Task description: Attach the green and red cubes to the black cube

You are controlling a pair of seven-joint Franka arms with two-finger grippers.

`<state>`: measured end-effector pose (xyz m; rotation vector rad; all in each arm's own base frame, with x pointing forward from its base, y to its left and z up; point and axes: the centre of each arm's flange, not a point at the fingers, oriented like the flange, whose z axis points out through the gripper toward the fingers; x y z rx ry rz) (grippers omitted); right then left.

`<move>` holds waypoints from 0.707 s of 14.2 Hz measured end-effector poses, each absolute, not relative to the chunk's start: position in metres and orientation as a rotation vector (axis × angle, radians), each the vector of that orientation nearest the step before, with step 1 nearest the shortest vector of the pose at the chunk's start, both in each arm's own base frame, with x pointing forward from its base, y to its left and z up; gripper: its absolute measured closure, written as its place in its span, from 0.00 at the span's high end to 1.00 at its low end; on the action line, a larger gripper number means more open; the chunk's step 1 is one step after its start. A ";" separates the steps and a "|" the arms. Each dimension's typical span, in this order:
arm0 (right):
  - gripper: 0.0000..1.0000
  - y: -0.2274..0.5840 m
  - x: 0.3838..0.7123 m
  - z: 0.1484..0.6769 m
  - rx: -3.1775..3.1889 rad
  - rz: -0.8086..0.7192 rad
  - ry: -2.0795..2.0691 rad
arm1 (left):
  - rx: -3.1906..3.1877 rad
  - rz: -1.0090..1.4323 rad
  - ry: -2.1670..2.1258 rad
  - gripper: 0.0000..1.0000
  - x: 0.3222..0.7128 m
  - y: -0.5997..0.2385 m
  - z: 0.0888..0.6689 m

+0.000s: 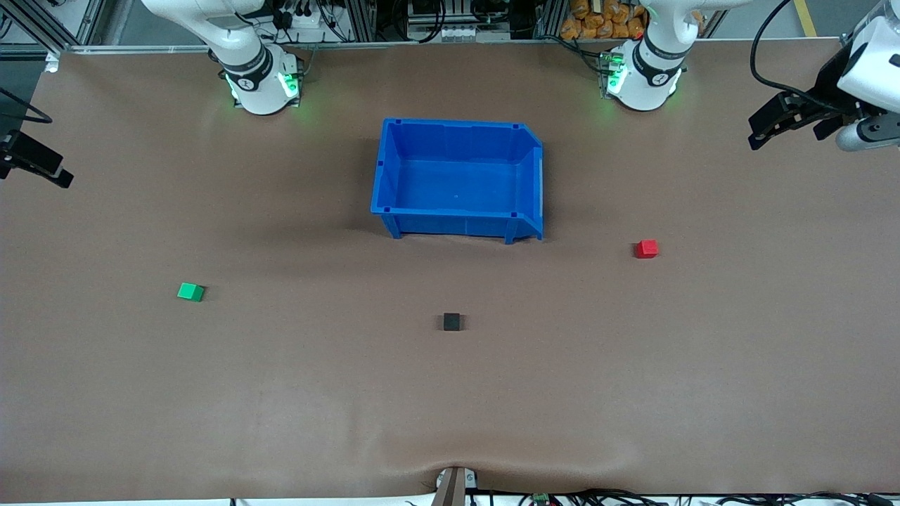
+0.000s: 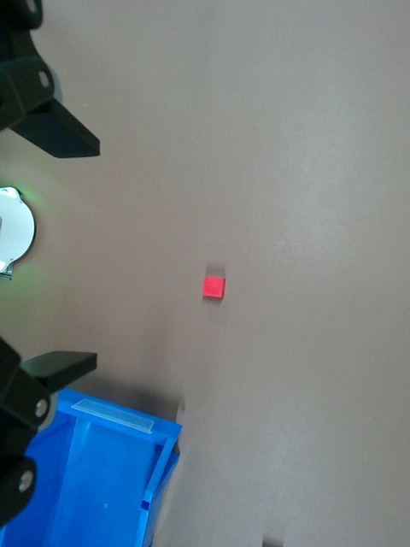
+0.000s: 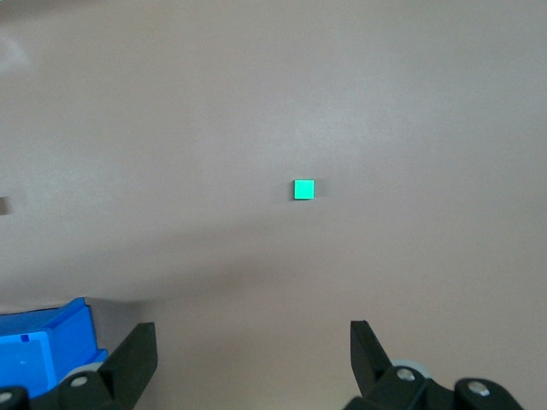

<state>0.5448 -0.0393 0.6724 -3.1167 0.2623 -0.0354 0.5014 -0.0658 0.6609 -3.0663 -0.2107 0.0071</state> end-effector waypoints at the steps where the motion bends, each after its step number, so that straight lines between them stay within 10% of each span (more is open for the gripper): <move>1: 1.00 -0.039 0.545 0.673 -3.117 -0.039 0.262 | -3.066 0.009 -0.211 1.00 0.502 -0.066 0.660; 10: 1.00 -0.038 0.546 0.673 -3.117 -0.042 0.258 | -3.062 0.096 -0.140 1.00 0.507 -0.071 0.642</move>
